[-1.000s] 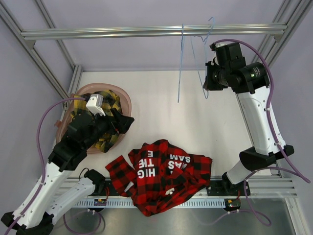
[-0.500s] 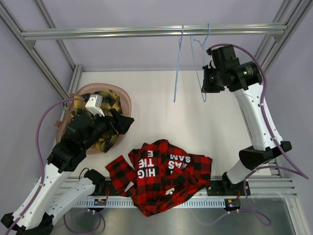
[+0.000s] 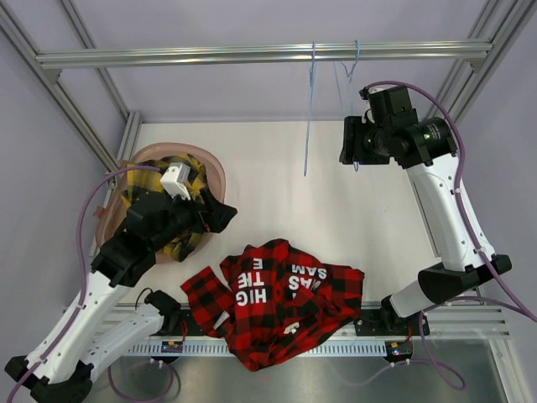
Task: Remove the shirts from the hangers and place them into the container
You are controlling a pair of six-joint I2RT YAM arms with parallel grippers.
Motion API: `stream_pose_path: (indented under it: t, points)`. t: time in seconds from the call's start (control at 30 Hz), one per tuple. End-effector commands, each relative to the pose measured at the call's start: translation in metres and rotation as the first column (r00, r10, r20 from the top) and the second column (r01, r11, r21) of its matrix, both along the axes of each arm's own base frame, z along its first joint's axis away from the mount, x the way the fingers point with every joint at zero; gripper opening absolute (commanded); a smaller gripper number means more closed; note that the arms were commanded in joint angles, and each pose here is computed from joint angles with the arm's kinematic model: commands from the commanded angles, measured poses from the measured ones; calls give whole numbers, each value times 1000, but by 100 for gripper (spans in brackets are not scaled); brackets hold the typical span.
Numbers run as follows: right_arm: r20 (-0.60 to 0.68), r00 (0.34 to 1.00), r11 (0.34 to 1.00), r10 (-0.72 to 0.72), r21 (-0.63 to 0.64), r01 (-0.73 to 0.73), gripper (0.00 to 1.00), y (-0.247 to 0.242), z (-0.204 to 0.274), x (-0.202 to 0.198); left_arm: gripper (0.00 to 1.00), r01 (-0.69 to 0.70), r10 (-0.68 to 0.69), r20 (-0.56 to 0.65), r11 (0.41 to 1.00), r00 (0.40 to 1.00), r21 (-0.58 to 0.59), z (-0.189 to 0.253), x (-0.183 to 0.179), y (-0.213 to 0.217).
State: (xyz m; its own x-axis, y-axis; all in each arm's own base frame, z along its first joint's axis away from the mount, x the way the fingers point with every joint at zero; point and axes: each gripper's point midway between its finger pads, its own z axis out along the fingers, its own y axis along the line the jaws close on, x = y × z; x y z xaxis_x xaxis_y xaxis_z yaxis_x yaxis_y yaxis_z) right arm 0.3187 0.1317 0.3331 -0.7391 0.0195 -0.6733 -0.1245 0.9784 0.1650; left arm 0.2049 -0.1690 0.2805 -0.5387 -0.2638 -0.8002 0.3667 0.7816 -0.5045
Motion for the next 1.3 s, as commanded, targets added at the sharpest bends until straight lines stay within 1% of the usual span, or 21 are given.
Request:
stream_pose_path:
  t: [0.0,0.07,0.1,0.2,0.27,0.3,0.47,0.53,0.57,0.63,0.73,0.87,0.9,0.97,1.0,1.1,1.13,1.17,1.23,1.27]
  points:
    - [84,996,1000,13,13,-14,66,-8,30,-15,95,101,-100,-41,995,994,25,-19,-10,-12]
    - [118,993,1000,-9,9,8,72,-16,41,-22,96,139,-137,-82,990,987,24,-35,-16,-16]
    - [133,991,1000,-15,12,13,77,-18,46,-26,96,148,-146,-106,989,984,14,-41,-19,-18]
    - [188,982,999,-25,35,19,81,-25,63,-40,96,182,-179,-188,983,966,0,-71,-29,-22]
    - [226,973,998,-34,49,24,82,-31,74,-52,96,197,-196,-228,980,954,-22,-83,-37,-24]
    - [240,970,998,-33,55,21,83,-32,77,-56,96,194,-194,-268,981,944,-28,-96,-42,-24]
    - [311,951,994,-6,107,-29,84,-35,94,-83,95,250,-263,-335,965,905,-82,-108,-63,-44]
    - [337,941,991,15,120,-59,84,-35,100,-94,95,233,-245,-376,969,894,-77,-114,-66,-49]
    - [347,938,990,19,127,-67,85,-34,102,-97,95,240,-236,-403,970,884,-43,-124,-69,-54]
    - [379,925,986,28,142,-88,85,-36,110,-108,95,214,-211,-436,976,875,-44,-129,-71,-62]
    - [400,914,973,69,174,-150,85,-30,115,-124,95,178,-175,-475,983,862,-40,-149,-71,-72]
    - [415,905,967,92,180,-180,85,-30,113,-136,96,94,-51,-509,994,859,59,-182,-69,-60]
    - [409,907,967,95,179,-182,85,-29,109,-136,96,83,-34,-526,994,850,70,-188,-70,-59]
    - [416,903,962,104,187,-197,85,-28,108,-140,97,47,23,-509,991,861,125,-198,-66,-54]
    - [410,904,958,118,192,-213,85,-25,104,-140,97,41,47,-517,987,854,158,-205,-66,-53]
    - [407,904,954,129,197,-225,86,-22,101,-140,97,55,56,-505,978,861,202,-208,-68,-65]
    - [409,903,954,130,197,-226,86,-22,101,-140,98,71,72,-518,965,852,251,-221,-71,-68]
    - [411,903,954,130,196,-227,86,-22,101,-140,98,92,64,-511,957,857,274,-224,-75,-75]
    - [410,903,955,130,195,-225,86,-22,100,-140,99,117,66,-522,943,850,310,-234,-77,-90]
    - [412,902,954,129,195,-226,86,-22,100,-139,99,144,44,-523,939,851,314,-237,-83,-99]
